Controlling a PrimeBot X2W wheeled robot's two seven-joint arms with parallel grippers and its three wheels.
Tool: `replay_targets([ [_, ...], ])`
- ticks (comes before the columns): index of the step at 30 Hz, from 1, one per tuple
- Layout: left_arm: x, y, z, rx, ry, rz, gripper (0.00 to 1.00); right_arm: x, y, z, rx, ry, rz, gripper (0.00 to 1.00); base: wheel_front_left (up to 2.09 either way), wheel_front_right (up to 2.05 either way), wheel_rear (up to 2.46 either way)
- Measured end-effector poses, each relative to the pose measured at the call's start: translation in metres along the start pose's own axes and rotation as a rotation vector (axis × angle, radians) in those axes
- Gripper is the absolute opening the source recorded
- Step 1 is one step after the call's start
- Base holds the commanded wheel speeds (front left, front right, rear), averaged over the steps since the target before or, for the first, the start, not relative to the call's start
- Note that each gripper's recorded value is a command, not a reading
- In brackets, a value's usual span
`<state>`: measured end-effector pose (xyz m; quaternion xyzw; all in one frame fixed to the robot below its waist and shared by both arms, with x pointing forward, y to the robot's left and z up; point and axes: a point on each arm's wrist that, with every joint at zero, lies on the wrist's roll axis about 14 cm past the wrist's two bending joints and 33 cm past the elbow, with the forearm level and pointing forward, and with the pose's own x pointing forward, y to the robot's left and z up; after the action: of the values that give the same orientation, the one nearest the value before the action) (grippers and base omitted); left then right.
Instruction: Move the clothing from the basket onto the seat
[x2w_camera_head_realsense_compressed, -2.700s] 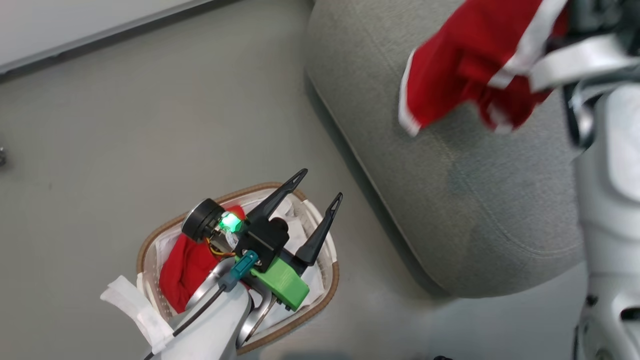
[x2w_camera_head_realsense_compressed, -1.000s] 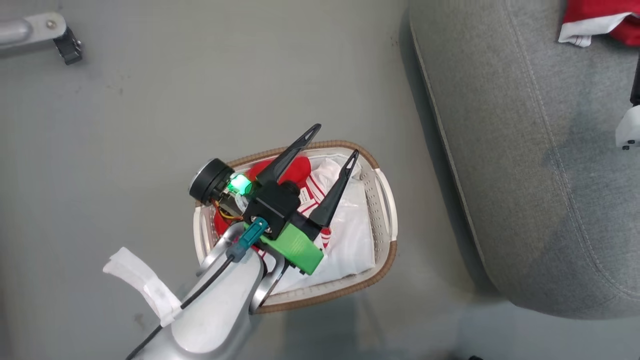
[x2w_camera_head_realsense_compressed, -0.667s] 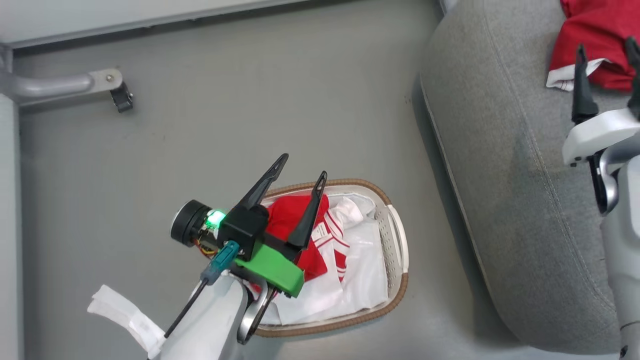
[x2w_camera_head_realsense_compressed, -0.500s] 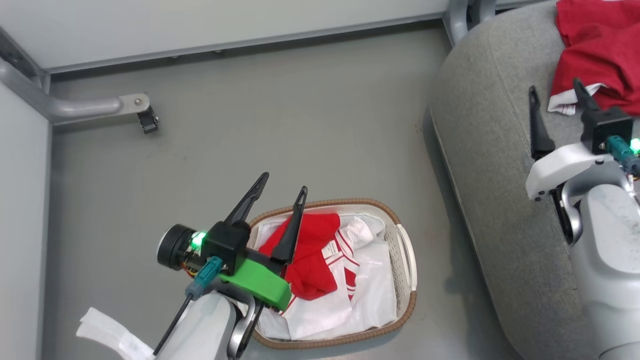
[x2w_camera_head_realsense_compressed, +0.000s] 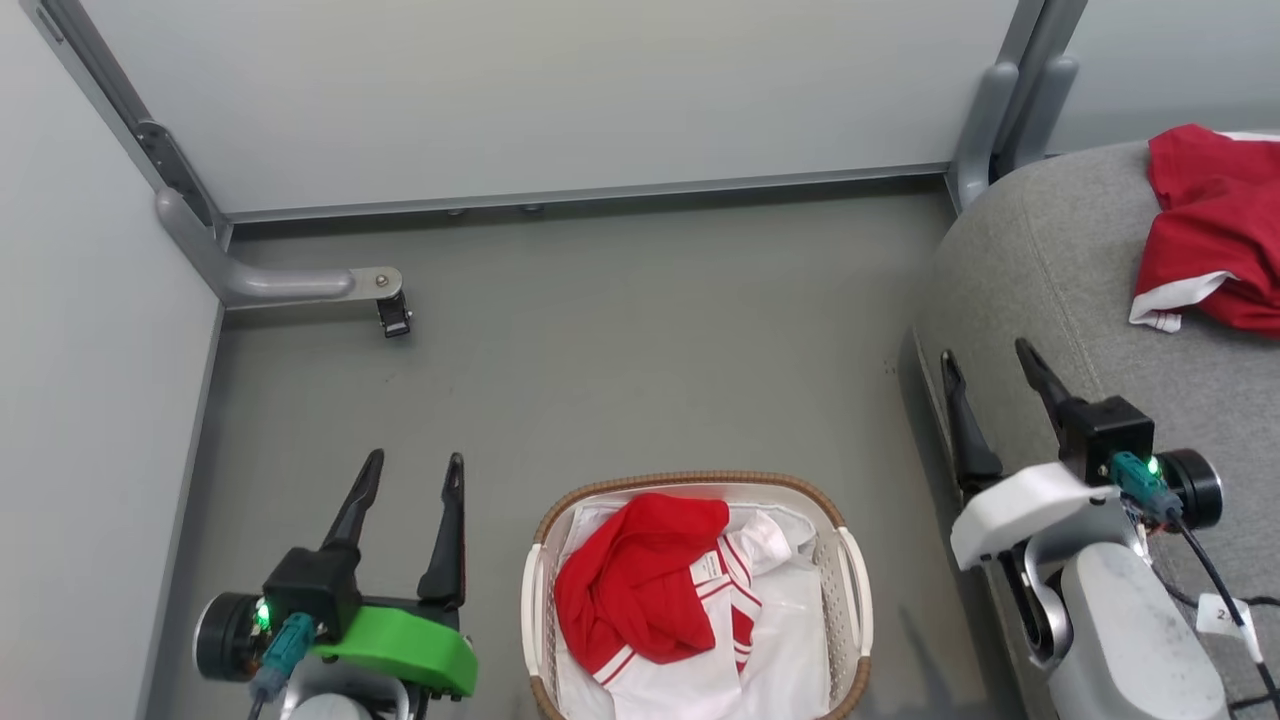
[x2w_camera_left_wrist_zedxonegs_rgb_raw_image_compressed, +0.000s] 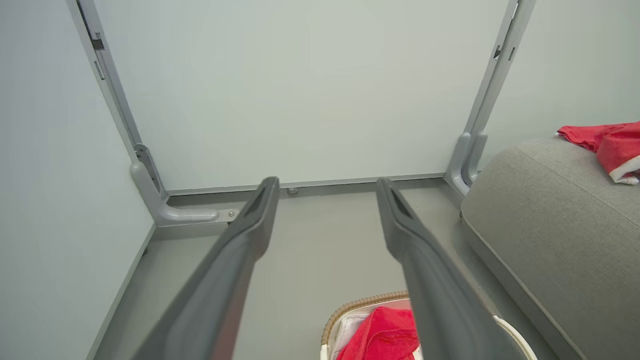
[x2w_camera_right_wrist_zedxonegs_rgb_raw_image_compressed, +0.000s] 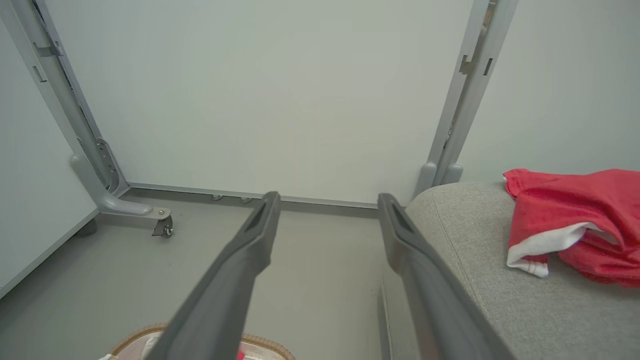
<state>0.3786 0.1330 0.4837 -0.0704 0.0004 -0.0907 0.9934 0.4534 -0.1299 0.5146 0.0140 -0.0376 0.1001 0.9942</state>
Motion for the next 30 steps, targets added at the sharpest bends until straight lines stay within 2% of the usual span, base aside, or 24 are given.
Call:
replay_targets([
  [4,-0.018,0.016,-0.002,-0.015,0.002,0.069,1.00,-0.022,0.009,-0.005,0.074,0.004,0.007,1.00,0.00,0.00,0.00],
  [10,-0.034,0.023,-0.010,-0.037,0.023,0.107,1.00,-0.046,0.012,-0.010,0.093,0.017,0.006,1.00,0.00,0.00,0.00],
  [30,-0.042,0.020,-0.008,-0.047,0.012,0.100,1.00,-0.063,0.011,-0.001,0.120,-0.008,-0.010,1.00,0.00,0.00,0.00],
])
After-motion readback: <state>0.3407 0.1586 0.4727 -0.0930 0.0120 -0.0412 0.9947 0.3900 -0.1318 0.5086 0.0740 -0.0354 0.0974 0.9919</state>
